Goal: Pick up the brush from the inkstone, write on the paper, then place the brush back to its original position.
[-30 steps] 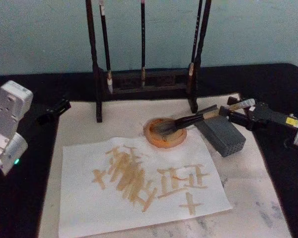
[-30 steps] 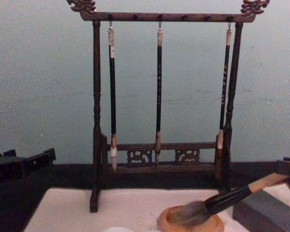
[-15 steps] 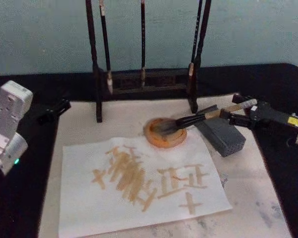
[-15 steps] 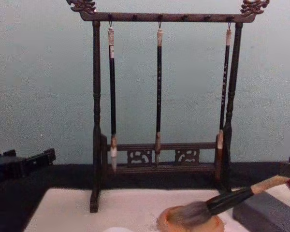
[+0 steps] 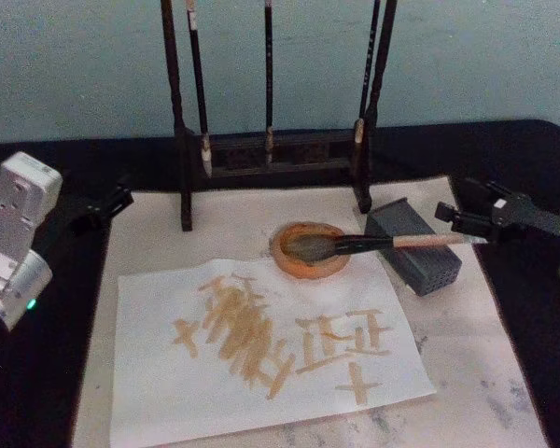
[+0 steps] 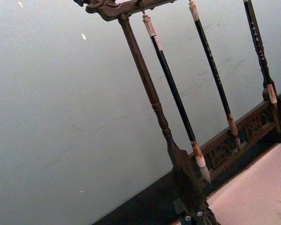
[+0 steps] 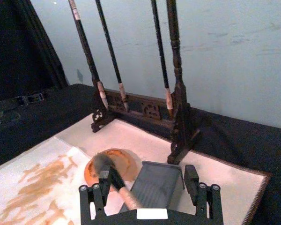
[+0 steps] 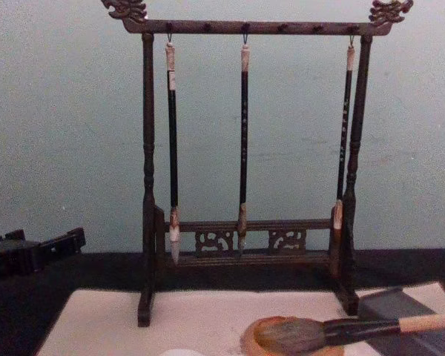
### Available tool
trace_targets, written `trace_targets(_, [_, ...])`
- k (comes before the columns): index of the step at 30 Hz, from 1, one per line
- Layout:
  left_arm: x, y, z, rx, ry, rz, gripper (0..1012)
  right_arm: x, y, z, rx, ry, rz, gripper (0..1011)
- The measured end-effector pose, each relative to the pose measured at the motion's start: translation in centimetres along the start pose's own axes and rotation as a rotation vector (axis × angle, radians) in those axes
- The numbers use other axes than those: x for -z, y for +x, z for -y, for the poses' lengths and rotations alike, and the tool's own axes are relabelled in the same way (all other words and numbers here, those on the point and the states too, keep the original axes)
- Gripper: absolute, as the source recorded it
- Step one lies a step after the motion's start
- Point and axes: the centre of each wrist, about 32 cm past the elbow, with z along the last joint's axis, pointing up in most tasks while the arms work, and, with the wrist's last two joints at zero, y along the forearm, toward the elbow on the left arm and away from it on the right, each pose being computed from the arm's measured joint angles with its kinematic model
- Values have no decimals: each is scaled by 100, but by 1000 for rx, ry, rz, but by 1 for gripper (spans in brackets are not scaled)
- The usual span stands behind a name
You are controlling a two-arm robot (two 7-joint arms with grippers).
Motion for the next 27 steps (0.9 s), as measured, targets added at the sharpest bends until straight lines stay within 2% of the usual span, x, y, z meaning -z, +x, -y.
trace_targets(10, [0,0,0,0,0,0,1002,2,15,24,19,7,-4,1008])
trace_targets(21, [0,0,0,0,0,0,1002,-5,-47,34,31,14,3,1008])
trace_targets(27, [0,0,0,0,0,0,1002,-53,-110,64,38,15,35,1008])
